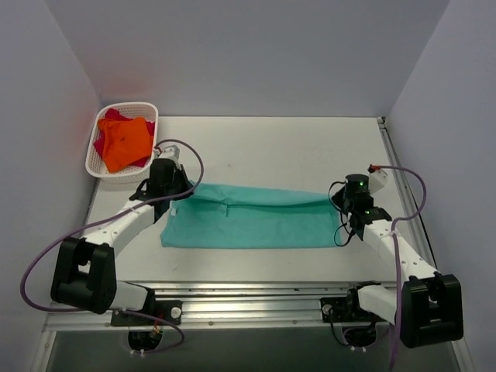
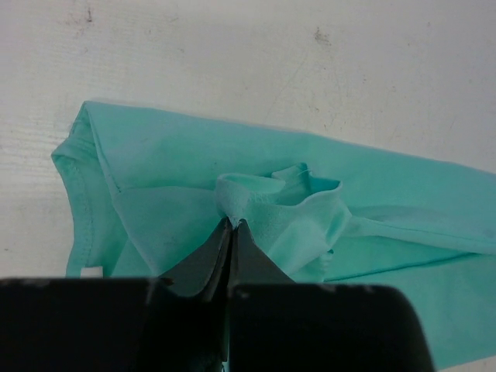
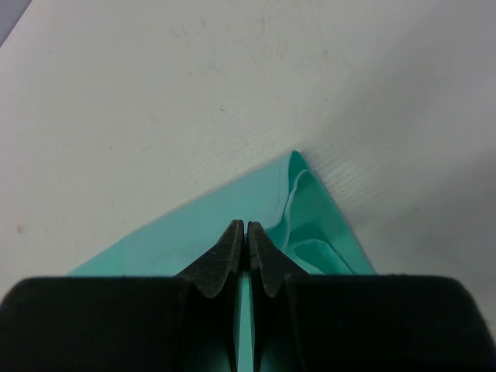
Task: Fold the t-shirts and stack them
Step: Fold the tshirt
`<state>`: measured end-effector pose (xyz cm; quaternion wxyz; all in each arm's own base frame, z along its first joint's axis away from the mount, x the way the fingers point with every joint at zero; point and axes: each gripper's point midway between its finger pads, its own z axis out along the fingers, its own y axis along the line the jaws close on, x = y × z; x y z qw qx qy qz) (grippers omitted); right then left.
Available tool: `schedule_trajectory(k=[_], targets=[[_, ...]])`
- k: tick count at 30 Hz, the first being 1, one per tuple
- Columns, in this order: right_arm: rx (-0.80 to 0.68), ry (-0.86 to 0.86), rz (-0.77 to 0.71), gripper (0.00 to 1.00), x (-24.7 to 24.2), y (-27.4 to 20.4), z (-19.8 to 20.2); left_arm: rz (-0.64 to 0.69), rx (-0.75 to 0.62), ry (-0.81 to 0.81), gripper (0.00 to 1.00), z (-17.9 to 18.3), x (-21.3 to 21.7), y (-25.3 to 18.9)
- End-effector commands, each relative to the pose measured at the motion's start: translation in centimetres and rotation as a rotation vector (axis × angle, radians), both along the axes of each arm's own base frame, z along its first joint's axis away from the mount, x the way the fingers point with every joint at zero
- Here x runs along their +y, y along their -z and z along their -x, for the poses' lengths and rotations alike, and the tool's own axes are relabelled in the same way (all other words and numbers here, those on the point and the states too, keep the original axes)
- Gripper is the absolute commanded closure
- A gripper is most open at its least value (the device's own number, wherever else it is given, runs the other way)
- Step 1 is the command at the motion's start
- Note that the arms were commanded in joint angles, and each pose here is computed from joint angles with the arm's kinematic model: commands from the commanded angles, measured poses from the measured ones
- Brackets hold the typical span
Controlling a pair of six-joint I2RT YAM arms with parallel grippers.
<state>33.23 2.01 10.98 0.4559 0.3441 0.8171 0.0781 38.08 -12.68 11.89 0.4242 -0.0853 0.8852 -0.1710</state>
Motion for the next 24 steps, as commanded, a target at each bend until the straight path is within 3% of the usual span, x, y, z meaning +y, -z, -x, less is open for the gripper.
schedule_trajectory(k=[1,5,6,7,8,9,11,12,18,22,24], targets=[[0.032,0.042,0.017,1.0,-0.8,1.6,1.9,-0.024,-0.077,-0.065,0.98,0.9,0.7,-1.4],[0.087,0.074,-0.005,0.97,-0.9,4.0,3.6,-0.059,-0.07,-0.133,0.97,3.0,1.8,-0.4],[0.1,0.079,-0.009,0.77,-1.0,4.4,3.9,-0.068,-0.068,-0.155,0.9,3.8,2.2,-0.2],[0.117,0.087,-0.02,0.51,-0.9,4.9,4.4,-0.097,-0.059,-0.204,0.83,4.3,2.9,0.2],[0.124,0.099,-0.028,0.01,-0.9,5.1,4.7,-0.111,-0.055,-0.23,0.7,4.7,3.4,0.3],[0.126,0.104,-0.033,0.0,-0.9,5.1,4.8,-0.12,-0.058,-0.259,0.38,5.2,3.9,0.2],[0.112,0.1,-0.042,0.0,-0.7,4.8,4.9,-0.154,-0.063,-0.334,0.21,6.1,4.9,-0.1],[0.107,0.102,-0.041,0.0,-0.7,4.6,4.9,-0.146,-0.088,-0.362,0.06,6.3,5.2,-1.0],[0.017,0.118,-0.027,0.0,-1.0,0.3,3.8,-0.093,-0.228,-0.423,0.06,6.7,6.3,-5.8],[-0.092,0.059,-0.06,0.01,1.2,-2.9,1.0,-0.094,-0.287,-0.396,0.06,4.5,5.3,-8.0],[-0.134,0.004,-0.086,0.13,3.1,-3.9,-0.4,-0.127,-0.265,-0.389,0.06,2.8,4.6,-7.7]])
